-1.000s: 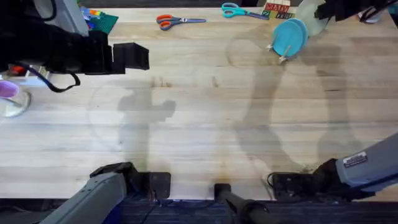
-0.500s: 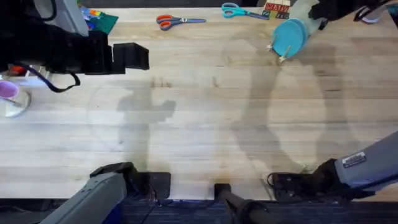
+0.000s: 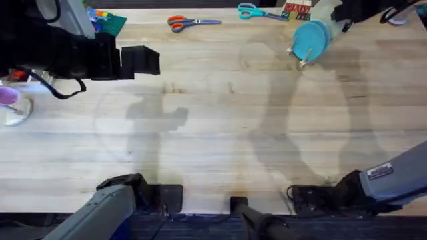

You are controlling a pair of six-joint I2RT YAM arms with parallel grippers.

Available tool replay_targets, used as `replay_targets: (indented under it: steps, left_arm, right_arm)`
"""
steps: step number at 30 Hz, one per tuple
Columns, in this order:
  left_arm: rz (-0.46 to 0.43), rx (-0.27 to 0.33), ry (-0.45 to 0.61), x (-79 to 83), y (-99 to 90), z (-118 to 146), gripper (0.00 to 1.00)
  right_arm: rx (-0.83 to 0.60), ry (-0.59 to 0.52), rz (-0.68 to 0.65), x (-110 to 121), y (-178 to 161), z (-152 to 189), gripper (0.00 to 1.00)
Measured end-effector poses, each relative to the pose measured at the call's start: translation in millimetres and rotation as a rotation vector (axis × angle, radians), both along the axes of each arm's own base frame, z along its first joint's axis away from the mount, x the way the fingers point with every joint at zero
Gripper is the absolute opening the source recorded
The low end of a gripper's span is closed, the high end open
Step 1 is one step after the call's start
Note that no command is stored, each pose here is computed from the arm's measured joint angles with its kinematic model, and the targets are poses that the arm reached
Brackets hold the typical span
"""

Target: Pick up the plates from the table one by one and place each into a slot on the dish rack.

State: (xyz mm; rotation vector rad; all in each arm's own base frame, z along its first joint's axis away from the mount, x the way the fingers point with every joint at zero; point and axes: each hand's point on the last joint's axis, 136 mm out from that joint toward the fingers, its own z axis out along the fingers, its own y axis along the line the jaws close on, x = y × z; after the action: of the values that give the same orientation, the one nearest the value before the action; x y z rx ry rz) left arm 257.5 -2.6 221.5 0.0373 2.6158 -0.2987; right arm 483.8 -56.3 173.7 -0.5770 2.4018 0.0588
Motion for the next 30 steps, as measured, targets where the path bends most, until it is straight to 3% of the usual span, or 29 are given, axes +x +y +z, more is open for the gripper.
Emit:
replay_targets:
  steps: [11, 30]
  left_arm:
    - [0.000, 0.000, 0.000, 0.0, -0.1, 0, 0.994]
    - [0.000, 0.000, 0.000, 0.0, -0.1, 0, 0.994]
  right_arm:
    - [0.012, 0.056, -0.007, 1, -4, -25, 0.029]
    - [0.012, 0.056, -0.007, 1, -4, -25, 0.029]
